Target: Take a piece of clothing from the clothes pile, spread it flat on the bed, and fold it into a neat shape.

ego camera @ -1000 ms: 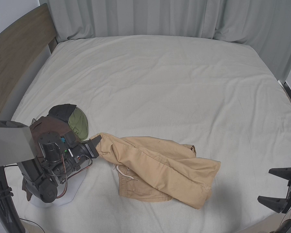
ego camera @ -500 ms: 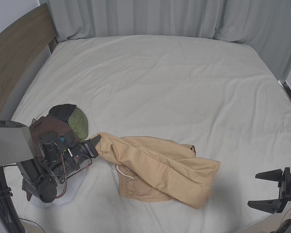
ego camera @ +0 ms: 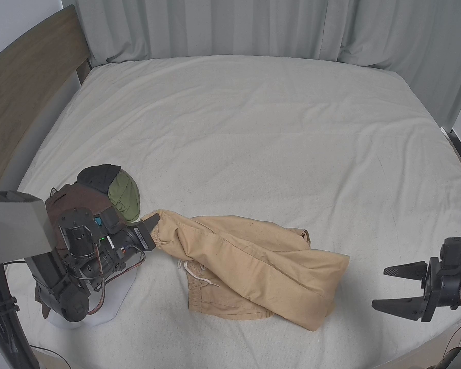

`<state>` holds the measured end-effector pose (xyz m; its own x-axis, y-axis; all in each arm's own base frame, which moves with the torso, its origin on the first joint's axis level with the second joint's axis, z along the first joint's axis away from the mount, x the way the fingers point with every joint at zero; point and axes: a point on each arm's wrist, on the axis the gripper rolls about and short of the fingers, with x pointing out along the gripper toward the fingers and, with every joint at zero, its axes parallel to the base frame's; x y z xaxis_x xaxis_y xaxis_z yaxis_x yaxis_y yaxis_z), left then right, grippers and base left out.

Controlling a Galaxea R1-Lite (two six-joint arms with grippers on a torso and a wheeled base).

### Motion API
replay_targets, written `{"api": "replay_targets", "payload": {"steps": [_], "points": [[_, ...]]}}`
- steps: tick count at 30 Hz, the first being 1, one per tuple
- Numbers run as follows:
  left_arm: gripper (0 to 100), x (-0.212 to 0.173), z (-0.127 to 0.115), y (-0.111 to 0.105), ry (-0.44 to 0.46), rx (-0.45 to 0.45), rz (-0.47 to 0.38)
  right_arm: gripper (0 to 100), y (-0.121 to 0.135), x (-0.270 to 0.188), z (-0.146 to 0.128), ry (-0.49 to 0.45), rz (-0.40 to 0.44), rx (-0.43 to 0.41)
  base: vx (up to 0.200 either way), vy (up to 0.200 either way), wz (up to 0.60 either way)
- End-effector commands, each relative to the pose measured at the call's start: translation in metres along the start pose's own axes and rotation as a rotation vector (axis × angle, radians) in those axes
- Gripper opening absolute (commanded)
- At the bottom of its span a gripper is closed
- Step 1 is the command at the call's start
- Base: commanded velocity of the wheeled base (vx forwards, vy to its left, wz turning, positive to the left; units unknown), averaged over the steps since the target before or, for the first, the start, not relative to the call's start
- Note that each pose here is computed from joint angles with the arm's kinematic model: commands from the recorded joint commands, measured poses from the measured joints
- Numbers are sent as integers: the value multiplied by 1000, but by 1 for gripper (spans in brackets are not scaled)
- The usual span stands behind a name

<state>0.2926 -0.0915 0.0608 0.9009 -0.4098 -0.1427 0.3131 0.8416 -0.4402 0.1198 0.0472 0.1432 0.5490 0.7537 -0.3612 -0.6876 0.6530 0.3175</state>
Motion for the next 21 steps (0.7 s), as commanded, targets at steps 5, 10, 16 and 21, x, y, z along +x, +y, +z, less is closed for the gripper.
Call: {"api": "replay_targets", "payload": {"steps": [5, 10, 16, 21], "points": [[0, -1, 1, 0, -4, 1, -3, 100, -16, 24, -7, 48, 1, 113, 0, 0, 0], [0, 0, -1, 0, 0, 0, -1, 100, -22, 31, -10, 58, -1, 121, 0, 0, 0], [0, 0, -1, 0, 2, 0, 0, 100, -28, 39, -14, 98, -7, 153, 0, 0, 0], [0, 0, -1, 0, 4, 0, -1, 100, -31, 42, -20, 128, -13, 185, 0, 0, 0]]}}
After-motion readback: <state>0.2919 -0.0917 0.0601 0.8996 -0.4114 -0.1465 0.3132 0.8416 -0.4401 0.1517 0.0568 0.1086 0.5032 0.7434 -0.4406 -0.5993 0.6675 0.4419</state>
